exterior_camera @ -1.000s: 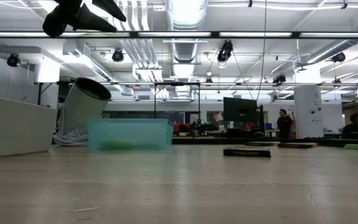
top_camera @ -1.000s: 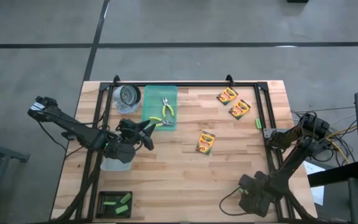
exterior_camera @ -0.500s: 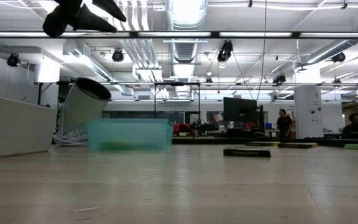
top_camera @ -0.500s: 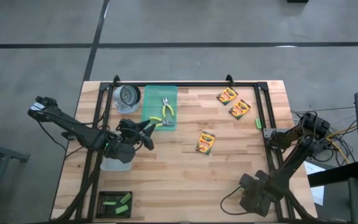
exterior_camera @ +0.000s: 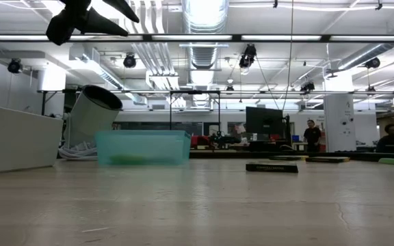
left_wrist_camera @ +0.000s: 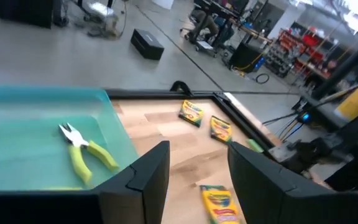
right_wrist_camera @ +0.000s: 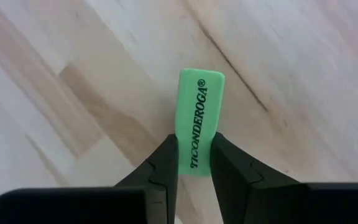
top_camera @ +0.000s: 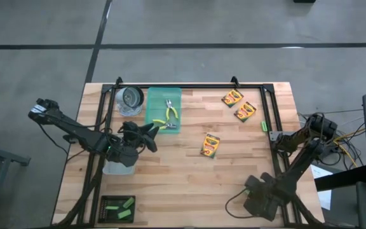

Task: Pick & Place School Supplies
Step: Put the green eraser into the black bin

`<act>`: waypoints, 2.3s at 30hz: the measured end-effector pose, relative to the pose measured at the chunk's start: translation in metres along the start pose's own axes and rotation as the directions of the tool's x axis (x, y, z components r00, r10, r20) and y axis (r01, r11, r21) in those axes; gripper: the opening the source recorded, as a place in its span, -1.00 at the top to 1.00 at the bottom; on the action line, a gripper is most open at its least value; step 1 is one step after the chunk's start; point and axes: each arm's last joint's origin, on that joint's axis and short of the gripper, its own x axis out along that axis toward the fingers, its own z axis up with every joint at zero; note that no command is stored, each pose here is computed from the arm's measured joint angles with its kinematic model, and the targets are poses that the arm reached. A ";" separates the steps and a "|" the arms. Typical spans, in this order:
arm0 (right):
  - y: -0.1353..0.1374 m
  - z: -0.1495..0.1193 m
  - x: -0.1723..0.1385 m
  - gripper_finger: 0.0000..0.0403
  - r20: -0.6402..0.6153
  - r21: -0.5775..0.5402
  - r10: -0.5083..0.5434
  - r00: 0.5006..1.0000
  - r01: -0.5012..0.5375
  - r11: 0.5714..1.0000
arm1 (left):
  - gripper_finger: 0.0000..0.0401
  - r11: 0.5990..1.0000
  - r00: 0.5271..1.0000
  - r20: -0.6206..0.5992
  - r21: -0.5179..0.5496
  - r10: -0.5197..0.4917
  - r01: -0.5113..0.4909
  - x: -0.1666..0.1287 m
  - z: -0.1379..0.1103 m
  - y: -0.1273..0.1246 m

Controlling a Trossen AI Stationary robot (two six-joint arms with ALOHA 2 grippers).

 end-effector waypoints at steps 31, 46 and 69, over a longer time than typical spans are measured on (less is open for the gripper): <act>0.017 0.137 -0.101 0.66 0.512 -0.378 0.552 0.659 -0.404 0.833 | 0.16 0.921 0.830 -0.470 -0.369 -0.300 0.124 0.022 -0.011 -0.015; 0.043 0.171 -0.121 0.64 0.289 -0.619 0.912 0.292 -0.670 0.410 | 0.16 0.517 0.580 -0.298 0.269 -0.758 0.813 0.037 -0.024 -0.065; 0.058 0.201 -0.074 0.63 0.228 -0.442 0.927 0.297 -0.817 0.370 | 0.16 0.291 0.409 -0.377 0.333 -0.831 0.897 0.039 -0.034 -0.069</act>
